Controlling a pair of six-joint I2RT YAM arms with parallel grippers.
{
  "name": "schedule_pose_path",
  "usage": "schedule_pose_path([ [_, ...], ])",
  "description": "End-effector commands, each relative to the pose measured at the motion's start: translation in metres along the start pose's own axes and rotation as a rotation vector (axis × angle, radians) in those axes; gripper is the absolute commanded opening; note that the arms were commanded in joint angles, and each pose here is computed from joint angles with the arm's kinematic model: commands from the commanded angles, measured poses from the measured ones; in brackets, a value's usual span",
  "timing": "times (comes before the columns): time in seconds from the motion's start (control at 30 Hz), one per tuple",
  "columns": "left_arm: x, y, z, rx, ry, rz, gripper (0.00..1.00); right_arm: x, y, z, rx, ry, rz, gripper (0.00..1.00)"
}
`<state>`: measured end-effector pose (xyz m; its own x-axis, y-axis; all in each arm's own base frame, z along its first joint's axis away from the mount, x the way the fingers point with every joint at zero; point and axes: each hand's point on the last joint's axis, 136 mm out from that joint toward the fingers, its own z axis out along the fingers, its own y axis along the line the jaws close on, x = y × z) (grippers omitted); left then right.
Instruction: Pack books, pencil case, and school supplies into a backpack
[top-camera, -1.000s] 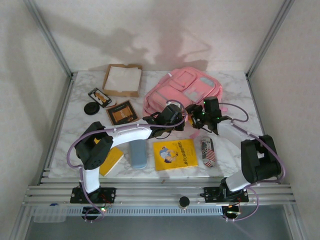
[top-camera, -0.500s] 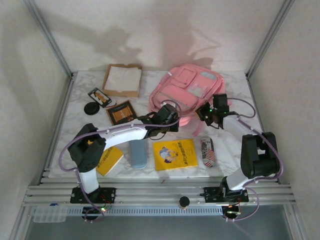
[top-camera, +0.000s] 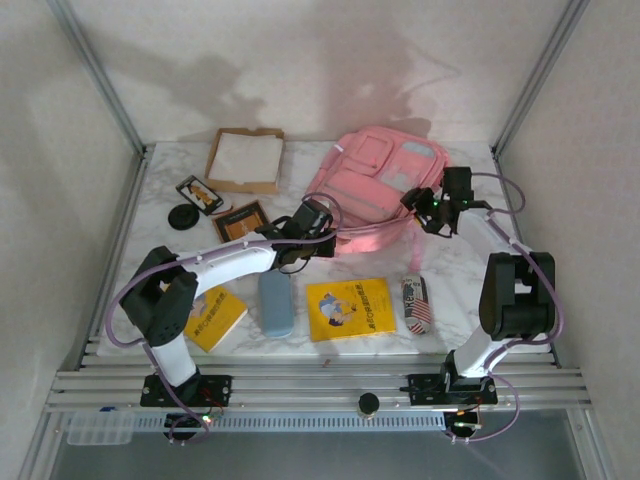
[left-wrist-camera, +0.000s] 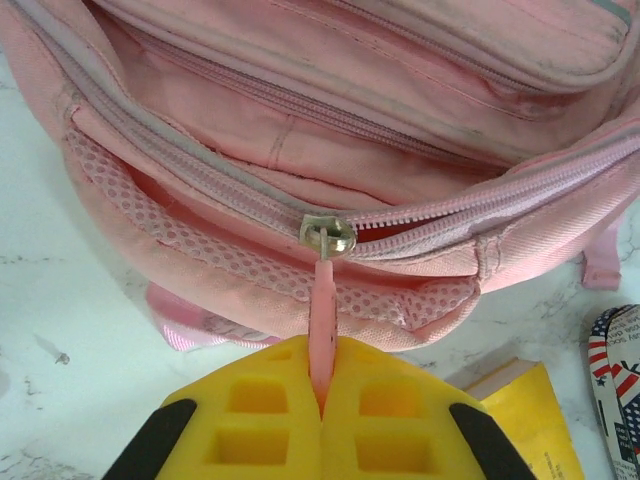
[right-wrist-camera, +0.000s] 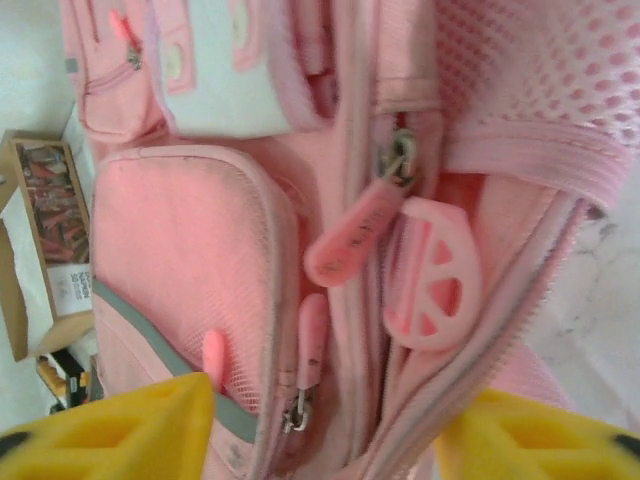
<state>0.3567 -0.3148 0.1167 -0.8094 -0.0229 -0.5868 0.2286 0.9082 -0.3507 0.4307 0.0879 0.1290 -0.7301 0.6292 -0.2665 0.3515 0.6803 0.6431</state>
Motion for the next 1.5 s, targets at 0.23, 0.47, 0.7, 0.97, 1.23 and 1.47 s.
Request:
schedule_pose_path([
  [0.23,-0.02,-0.03,-0.001,0.089,-0.058,0.001,0.0,0.075,0.031,-0.04,-0.014,0.019,0.034,0.99],
  [0.47,-0.018,-0.029,-0.002,0.085,-0.053,0.014,0.0,0.131,0.04,-0.02,-0.074,0.069,0.199,0.99],
  [0.7,-0.016,-0.031,-0.002,0.099,-0.052,0.012,0.0,0.129,0.046,0.009,-0.057,0.006,0.306,0.99],
  [0.97,-0.01,-0.027,-0.003,0.096,-0.049,0.01,0.0,0.128,0.039,0.045,-0.001,-0.024,0.35,0.78],
  [1.23,-0.002,-0.011,-0.012,0.049,-0.057,0.001,0.0,0.109,0.035,0.051,0.065,-0.095,0.198,0.11],
  [1.47,0.013,0.008,-0.024,-0.001,-0.048,-0.05,0.0,0.104,0.057,0.05,0.076,-0.057,-0.054,0.0],
])
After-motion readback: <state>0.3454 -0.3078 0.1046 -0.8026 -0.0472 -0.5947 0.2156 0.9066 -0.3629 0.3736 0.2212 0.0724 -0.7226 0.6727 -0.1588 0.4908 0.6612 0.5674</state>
